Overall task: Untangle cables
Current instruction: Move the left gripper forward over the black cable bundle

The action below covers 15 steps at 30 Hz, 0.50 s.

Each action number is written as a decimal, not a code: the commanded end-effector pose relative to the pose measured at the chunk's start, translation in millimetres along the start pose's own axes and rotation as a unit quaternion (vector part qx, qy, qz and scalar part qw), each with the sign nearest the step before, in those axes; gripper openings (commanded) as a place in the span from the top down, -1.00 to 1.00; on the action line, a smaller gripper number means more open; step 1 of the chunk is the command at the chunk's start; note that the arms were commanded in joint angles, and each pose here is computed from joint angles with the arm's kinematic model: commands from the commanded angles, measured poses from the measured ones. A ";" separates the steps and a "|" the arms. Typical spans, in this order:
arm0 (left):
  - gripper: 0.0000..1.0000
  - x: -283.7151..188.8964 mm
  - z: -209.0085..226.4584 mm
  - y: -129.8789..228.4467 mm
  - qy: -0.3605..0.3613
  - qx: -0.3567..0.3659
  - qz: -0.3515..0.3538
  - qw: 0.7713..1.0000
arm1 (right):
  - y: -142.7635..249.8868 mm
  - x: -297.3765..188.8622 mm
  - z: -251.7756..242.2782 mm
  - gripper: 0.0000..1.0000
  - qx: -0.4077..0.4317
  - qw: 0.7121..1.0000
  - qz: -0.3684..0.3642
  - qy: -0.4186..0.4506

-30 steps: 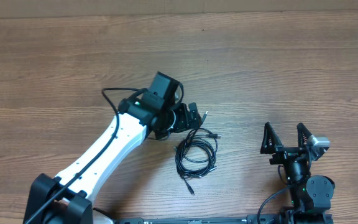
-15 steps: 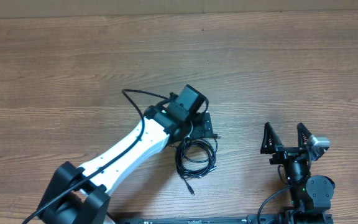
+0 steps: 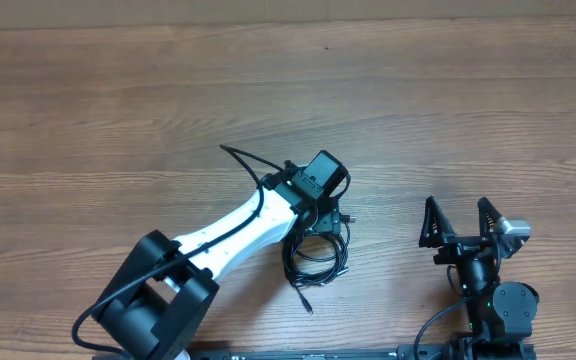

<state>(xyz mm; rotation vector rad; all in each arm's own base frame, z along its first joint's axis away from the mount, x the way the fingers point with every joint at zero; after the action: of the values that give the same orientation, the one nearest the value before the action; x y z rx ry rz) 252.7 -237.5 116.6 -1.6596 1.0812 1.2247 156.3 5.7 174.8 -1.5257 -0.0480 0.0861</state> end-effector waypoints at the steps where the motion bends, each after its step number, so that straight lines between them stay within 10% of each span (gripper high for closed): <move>1: -0.63 -0.8 -0.3 -2.0 -0.011 0.076 -0.005 0.997 | 1.9 -0.1 -1.3 -0.99 -0.004 1.000 -0.003 0.006; 15: -0.37 -0.2 8.0 3.1 -0.033 0.343 0.022 0.939 | 1.9 -0.1 -1.3 -1.00 -0.004 1.000 -0.003 0.006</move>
<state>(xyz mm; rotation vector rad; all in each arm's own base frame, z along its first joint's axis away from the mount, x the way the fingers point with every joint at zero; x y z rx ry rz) 243.4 -228.4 113.8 -1.2005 1.2768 0.9347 156.3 5.7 174.8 -1.5257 -0.0483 0.0864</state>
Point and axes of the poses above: each gripper's point midway between its finger pads, its own x axis out along the fingers, its own z axis along the line the jaws close on, y = z × x, the point moved 9 cm from there along -x, back along the fingers, and after that the axes turned 15 degrees about -x, right-handed, at the moved point
